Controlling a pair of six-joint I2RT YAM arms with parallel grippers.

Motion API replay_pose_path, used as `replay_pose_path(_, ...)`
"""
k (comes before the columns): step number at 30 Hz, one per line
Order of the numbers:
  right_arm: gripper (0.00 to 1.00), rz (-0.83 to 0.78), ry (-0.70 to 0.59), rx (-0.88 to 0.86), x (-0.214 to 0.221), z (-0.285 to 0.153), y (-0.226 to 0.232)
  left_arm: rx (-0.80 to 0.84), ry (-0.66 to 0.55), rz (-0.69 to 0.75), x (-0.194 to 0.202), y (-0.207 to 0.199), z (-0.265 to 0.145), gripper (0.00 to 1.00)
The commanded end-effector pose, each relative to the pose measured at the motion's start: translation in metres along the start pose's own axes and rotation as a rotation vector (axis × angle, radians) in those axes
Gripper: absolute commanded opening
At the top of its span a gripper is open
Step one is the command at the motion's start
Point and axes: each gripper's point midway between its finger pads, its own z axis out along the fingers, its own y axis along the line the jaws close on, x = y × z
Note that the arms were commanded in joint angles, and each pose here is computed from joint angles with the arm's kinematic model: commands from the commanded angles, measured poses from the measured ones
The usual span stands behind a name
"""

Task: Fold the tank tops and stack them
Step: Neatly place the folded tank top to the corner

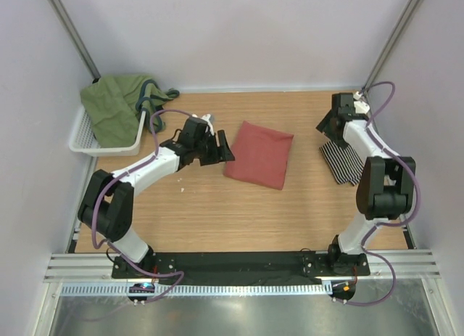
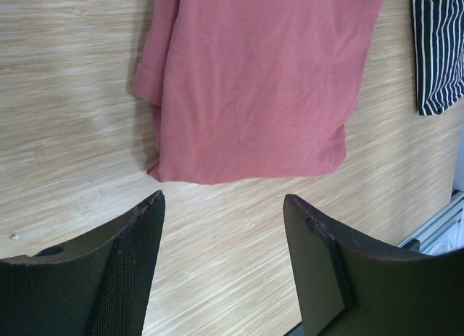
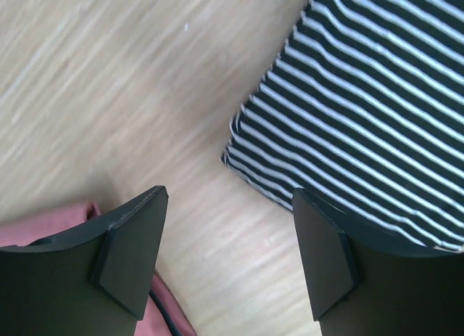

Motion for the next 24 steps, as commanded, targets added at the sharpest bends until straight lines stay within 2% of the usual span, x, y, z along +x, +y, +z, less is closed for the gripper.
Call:
replay_pose_path(1,0.75,0.021,-0.027,0.121,-0.021,0.014,-0.002,0.008,-0.027,0.042,-0.001,-0.002,-0.011,0.67)
replay_pose_path(3,0.74,0.017,-0.036,0.151,-0.033,0.019,0.003,0.006,-0.027,0.045,0.0,-0.001,-0.012,0.67)
replay_pose_path(6,0.72,-0.012,0.001,0.218,-0.029,0.037,0.0,0.01,-0.026,0.05,0.0,-0.002,-0.013,0.67)
replay_pose_path(11,0.72,-0.05,0.071,0.242,-0.007,0.063,-0.006,0.02,-0.028,0.05,0.0,-0.004,-0.016,0.67)
replay_pose_path(13,0.65,-0.065,0.102,0.24,0.003,0.067,-0.007,0.025,-0.026,0.05,0.0,-0.005,-0.016,0.67)
replay_pose_path(14,0.62,-0.066,0.117,0.222,0.007,0.068,-0.005,0.026,-0.026,0.05,0.001,-0.005,-0.017,0.67)
replay_pose_path(16,0.31,-0.09,0.141,0.186,0.014,0.068,-0.003,0.024,-0.028,0.049,0.0,-0.005,-0.017,0.66)
replay_pose_path(18,0.07,-0.089,0.177,0.116,0.029,0.062,0.001,0.022,-0.032,0.048,0.001,-0.005,-0.019,0.66)
replay_pose_path(19,0.01,-0.107,0.21,0.109,0.044,0.059,-0.006,0.018,-0.038,0.049,0.0,-0.004,-0.02,0.66)
replay_pose_path(22,0.01,-0.147,0.195,0.058,0.053,0.033,-0.005,0.021,-0.045,0.052,-0.001,-0.005,-0.023,0.66)
replay_pose_path(24,0.01,-0.238,0.237,0.027,0.095,0.013,-0.005,0.021,-0.045,0.053,-0.001,-0.005,-0.024,0.66)
